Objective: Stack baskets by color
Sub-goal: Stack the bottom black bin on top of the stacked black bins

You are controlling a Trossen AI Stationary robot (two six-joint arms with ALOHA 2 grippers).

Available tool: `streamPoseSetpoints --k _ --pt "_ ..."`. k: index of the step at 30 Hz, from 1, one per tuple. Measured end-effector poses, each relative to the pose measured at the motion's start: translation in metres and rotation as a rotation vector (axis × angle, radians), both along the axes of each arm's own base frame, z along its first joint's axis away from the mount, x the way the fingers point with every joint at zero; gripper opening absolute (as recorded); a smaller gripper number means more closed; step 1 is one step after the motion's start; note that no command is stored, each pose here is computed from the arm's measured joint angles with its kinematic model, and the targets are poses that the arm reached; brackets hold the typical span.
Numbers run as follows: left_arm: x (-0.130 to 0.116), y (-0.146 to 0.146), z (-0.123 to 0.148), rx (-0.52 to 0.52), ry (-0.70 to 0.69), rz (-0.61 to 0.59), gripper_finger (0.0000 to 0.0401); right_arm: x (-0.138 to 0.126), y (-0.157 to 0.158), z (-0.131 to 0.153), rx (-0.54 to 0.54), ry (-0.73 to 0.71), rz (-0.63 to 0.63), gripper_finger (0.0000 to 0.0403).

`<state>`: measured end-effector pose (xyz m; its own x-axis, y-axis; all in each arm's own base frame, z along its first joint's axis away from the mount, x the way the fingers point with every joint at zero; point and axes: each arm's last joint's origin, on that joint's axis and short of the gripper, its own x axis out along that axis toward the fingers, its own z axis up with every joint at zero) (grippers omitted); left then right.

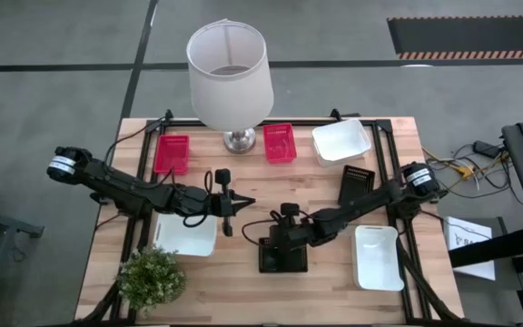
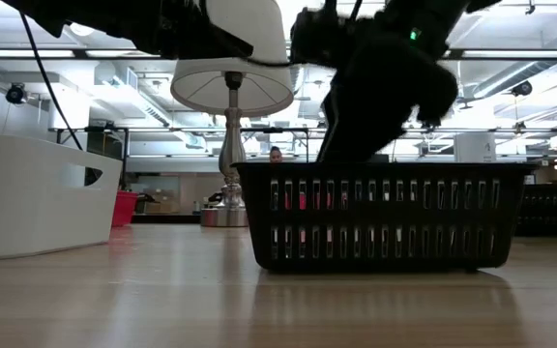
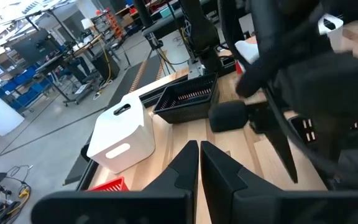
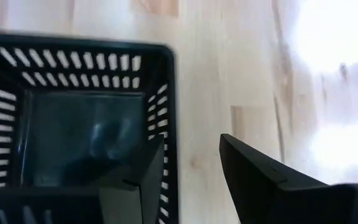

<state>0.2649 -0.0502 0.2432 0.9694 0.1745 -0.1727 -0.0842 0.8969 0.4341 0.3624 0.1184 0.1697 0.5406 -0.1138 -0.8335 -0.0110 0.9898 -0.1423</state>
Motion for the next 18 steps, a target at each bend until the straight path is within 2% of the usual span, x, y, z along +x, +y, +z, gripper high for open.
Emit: streamPoseSetpoints --k 7,10,15,18 --pt "0.000 0.000 0.000 0.000 -0.001 0.000 0.0001 0.003 0.001 -0.013 -0.006 0.025 0.002 0.0119" --pt "0.000 0.000 0.001 -0.001 -0.006 0.000 0.0001 0.003 0.001 -0.013 -0.006 0.027 0.003 0.0093" --pt "0.000 0.000 0.001 -0.002 -0.005 0.000 0.0001 0.003 0.001 -0.013 -0.003 0.030 0.015 0.0025" --pt "0.001 0.000 0.002 -0.003 -0.009 0.000 0.0001 0.003 0.002 -0.013 0.015 0.033 0.034 0.0014"
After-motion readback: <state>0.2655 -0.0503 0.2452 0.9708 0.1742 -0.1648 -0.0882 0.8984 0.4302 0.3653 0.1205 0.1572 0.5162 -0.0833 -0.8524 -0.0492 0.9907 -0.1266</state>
